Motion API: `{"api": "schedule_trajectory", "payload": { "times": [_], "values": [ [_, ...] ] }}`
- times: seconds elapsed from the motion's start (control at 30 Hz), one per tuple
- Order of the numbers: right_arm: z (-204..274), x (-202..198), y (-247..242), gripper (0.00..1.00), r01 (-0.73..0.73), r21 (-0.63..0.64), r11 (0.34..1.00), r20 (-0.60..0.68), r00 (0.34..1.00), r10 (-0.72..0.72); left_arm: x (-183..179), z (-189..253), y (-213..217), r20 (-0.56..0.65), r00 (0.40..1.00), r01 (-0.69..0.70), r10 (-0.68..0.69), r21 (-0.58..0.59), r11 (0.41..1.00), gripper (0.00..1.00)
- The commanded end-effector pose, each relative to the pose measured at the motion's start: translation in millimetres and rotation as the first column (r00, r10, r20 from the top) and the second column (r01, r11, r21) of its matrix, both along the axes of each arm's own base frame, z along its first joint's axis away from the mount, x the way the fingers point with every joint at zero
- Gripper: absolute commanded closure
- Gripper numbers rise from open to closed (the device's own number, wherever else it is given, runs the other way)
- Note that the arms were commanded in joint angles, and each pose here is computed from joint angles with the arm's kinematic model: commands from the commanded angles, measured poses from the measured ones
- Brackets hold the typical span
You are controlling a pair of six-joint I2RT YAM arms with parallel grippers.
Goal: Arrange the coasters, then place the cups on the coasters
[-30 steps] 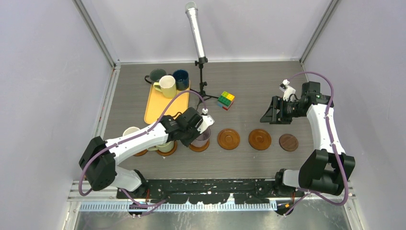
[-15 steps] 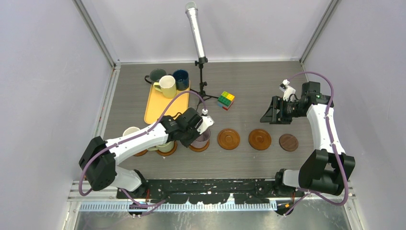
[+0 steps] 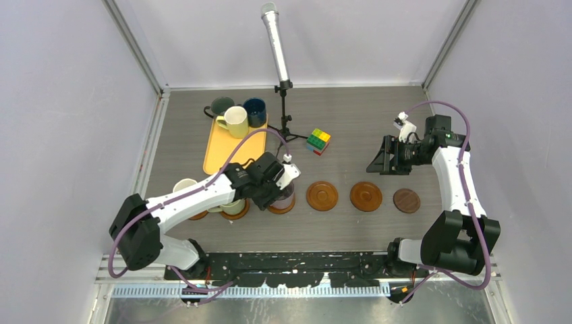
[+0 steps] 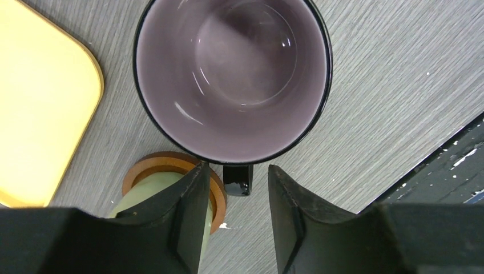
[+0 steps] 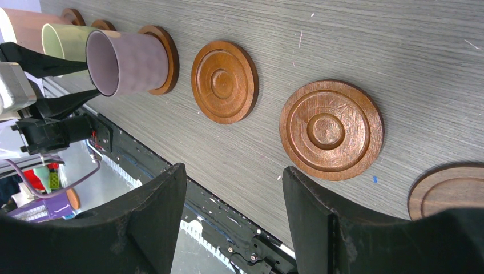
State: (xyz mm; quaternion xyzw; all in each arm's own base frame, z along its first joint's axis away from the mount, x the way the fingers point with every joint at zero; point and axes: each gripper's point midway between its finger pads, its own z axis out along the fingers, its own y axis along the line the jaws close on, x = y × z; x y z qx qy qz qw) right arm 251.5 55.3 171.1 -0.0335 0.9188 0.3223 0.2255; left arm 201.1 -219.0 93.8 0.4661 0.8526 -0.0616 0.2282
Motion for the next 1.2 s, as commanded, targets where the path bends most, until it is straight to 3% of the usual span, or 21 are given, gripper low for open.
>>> {"api": "schedule_trajectory", "payload": {
  "times": [0.0, 0.2, 0.37, 0.63, 0.9, 1.03, 1.17],
  "values": [
    [9.0, 1.9, 1.4, 0.33, 0.0, 0.009, 1.0, 0.029, 1.0, 0.0, -2.4, 17.7, -1.8, 0.029, 0.999, 0.018, -0.016, -0.044, 0.999, 0.51],
    [9.4, 0.9, 1.3, 0.33, 0.001, 0.007, 1.0, 0.031, 1.0, -0.001, 2.3, 42.2, -1.9, 0.072, 0.997, 0.03, -0.026, -0.063, 0.998, 0.35],
    [8.8, 0.8, 1.3, 0.32, -0.002, 0.006, 1.0, 0.032, 0.999, 0.002, 13.9, 92.2, -0.3, 0.134, 0.988, 0.103, -0.082, -0.152, 0.983, 0.01],
    [8.9, 3.3, 2.2, 0.32, -0.014, 0.017, 1.0, 0.034, 0.999, 0.014, 73.7, 137.6, 57.0, 0.123, 0.984, 0.148, -0.127, -0.187, 0.971, 0.0],
    [17.6, 7.9, -1.6, 0.32, -0.01, -0.011, 1.0, 0.068, 0.998, 0.01, 167.0, 118.2, 141.0, 0.125, 0.987, 0.112, -0.103, -0.066, 0.992, 0.04],
    [19.5, 9.3, -2.0, 0.32, -0.013, -0.01, 1.0, 0.068, 0.998, 0.013, 203.3, 105.4, 165.5, 0.102, 0.988, 0.128, -0.119, -0.086, 0.988, 0.12],
    [17.8, 9.3, -1.7, 0.32, -0.015, -0.006, 1.0, 0.062, 0.998, 0.015, 240.0, 91.7, 185.4, 0.152, 0.98, 0.143, -0.131, -0.071, 0.987, 0.14]
  ]
}}
